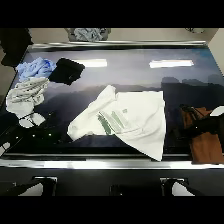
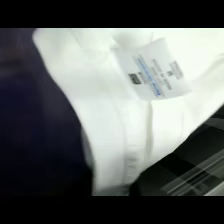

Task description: Fold the shirts.

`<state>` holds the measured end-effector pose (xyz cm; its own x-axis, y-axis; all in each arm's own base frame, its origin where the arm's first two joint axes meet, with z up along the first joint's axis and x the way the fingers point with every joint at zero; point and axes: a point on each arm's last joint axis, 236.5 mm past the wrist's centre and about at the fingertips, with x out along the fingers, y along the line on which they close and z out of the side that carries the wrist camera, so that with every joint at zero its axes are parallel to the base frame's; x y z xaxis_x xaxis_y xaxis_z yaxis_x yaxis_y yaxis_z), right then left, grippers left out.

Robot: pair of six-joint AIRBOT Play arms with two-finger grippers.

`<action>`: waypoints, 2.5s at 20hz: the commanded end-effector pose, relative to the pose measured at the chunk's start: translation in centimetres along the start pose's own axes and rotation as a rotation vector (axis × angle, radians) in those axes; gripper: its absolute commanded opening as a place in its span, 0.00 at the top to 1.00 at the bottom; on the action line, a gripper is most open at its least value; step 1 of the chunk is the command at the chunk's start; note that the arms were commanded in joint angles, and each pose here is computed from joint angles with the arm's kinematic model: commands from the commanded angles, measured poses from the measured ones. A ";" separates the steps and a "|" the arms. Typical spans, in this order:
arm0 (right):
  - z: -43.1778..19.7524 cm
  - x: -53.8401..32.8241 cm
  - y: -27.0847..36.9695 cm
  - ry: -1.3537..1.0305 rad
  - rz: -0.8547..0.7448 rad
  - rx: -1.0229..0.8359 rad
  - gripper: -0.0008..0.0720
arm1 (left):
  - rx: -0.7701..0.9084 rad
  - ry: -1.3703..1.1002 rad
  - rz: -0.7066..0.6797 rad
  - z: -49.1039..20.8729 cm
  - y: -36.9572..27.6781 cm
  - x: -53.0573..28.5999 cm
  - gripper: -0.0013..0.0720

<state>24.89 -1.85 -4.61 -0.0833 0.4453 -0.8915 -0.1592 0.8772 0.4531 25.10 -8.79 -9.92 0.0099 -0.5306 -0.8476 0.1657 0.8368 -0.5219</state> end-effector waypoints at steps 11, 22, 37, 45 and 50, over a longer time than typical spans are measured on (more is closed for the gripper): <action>-5.4 8.8 3.2 0.058 0.187 0.155 0.05 | 0.056 -0.017 -0.069 0.0 -2.7 -0.8 0.94; 11.8 -17.9 10.4 -0.638 -0.013 -0.319 0.93 | 0.390 -0.913 -0.098 16.1 -20.0 -30.7 0.95; -2.0 -49.9 28.4 -1.506 -0.819 -0.525 0.93 | 0.414 -1.537 0.209 2.6 -32.4 -56.5 0.95; 5.1 -26.8 11.7 -0.605 -0.388 -0.319 0.93 | 0.040 -0.697 0.185 7.4 -15.7 -32.8 0.94; 16.3 -15.6 3.1 -0.666 -0.353 -0.207 0.93 | -0.097 -0.507 0.136 13.7 -6.2 -19.0 0.94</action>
<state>36.45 -3.30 18.23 0.5927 0.2292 -0.7721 -0.2916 0.9547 0.0596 34.51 -5.27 19.43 0.6033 -0.3722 -0.7053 0.0832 0.9090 -0.4085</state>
